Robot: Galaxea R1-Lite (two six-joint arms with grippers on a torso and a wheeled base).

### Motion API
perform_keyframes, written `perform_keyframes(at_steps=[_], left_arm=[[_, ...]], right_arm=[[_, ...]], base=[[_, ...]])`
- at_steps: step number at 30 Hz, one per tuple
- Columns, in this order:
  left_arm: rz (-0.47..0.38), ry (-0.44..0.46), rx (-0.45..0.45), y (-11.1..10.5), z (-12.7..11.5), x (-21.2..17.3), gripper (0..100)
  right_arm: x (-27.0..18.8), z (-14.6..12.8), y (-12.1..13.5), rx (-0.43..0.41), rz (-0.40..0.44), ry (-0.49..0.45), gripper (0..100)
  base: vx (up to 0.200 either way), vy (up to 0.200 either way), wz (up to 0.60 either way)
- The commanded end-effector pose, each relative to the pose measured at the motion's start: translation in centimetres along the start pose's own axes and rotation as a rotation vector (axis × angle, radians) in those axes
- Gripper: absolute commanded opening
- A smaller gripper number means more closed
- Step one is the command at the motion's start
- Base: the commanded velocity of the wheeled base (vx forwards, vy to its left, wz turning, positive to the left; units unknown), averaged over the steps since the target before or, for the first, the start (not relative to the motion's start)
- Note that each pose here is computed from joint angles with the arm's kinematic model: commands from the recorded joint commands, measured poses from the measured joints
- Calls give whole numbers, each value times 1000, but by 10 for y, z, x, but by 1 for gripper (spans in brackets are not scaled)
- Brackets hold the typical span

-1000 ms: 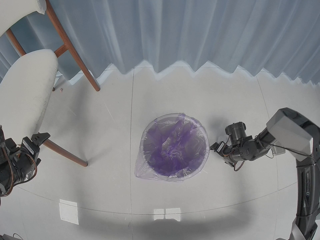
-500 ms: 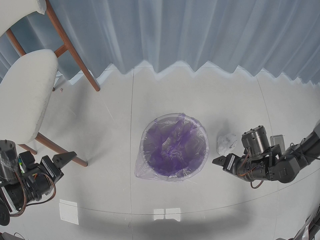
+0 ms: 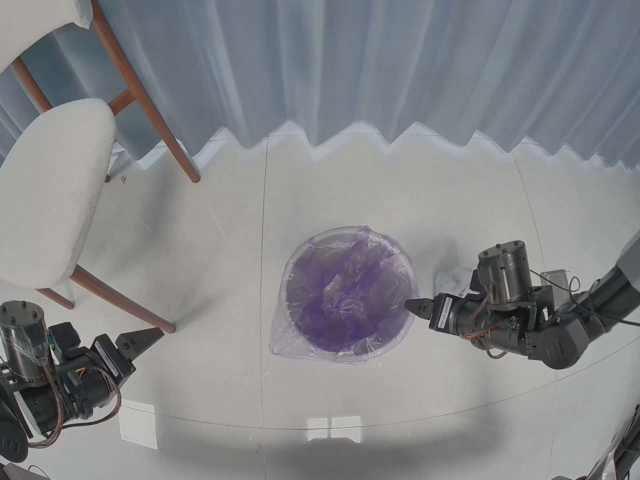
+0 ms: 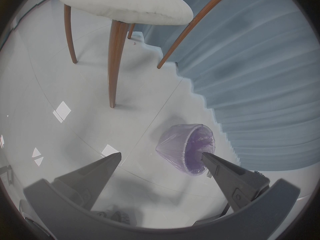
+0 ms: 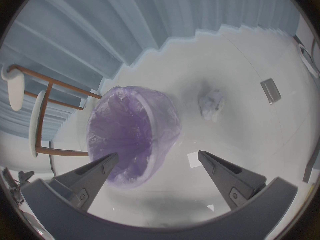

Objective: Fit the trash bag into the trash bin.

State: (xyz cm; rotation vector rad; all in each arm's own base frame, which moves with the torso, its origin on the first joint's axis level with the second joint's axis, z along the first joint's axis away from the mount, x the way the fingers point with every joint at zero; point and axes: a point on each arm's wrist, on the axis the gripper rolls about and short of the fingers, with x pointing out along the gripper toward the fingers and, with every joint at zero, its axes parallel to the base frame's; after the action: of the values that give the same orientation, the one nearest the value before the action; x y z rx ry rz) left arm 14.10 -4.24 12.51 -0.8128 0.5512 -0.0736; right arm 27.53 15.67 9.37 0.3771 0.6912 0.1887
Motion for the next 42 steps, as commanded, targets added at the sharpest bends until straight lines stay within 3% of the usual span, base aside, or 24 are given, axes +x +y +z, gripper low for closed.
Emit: perform_keyframes(at_steps=[1, 7, 20, 21, 27, 31, 37, 40, 42], left_arm=[[1, -42, -12, 4, 3, -7, 100], [20, -79, -25, 13, 3, -16, 100], [34, -103, -36, 19, 2, -21, 100], [36, -102, -36, 19, 2, -21, 100], [30, -109, -28, 19, 3, -22, 100], [13, -116, -22, 17, 3, -25, 100], [-37, -40, 18, 4, -1, -16, 100], [-69, 19, 48, -11, -2, -3, 100], [-85, 59, 66, -18, -5, 4, 100]], right_arm=[[53, 10, -12, -45, -47, -6, 100], [84, 24, -16, -72, -48, -26, 100], [110, 18, -18, -123, -51, -2, 100], [110, 18, -18, -123, -50, -3, 0], [106, 24, -14, -71, -45, -10, 0], [92, 40, -5, 43, -45, -12, 0], [50, 67, 10, 314, -71, 19, 0], [30, 72, 15, 407, -79, 32, 0], [28, 72, 16, 420, -79, 33, 0]], base=[[0, 0, 0], [0, 0, 0], [0, 0, 0], [0, 0, 0], [0, 0, 0], [0, 0, 0], [0, 0, 0], [0, 0, 0], [0, 0, 0]])
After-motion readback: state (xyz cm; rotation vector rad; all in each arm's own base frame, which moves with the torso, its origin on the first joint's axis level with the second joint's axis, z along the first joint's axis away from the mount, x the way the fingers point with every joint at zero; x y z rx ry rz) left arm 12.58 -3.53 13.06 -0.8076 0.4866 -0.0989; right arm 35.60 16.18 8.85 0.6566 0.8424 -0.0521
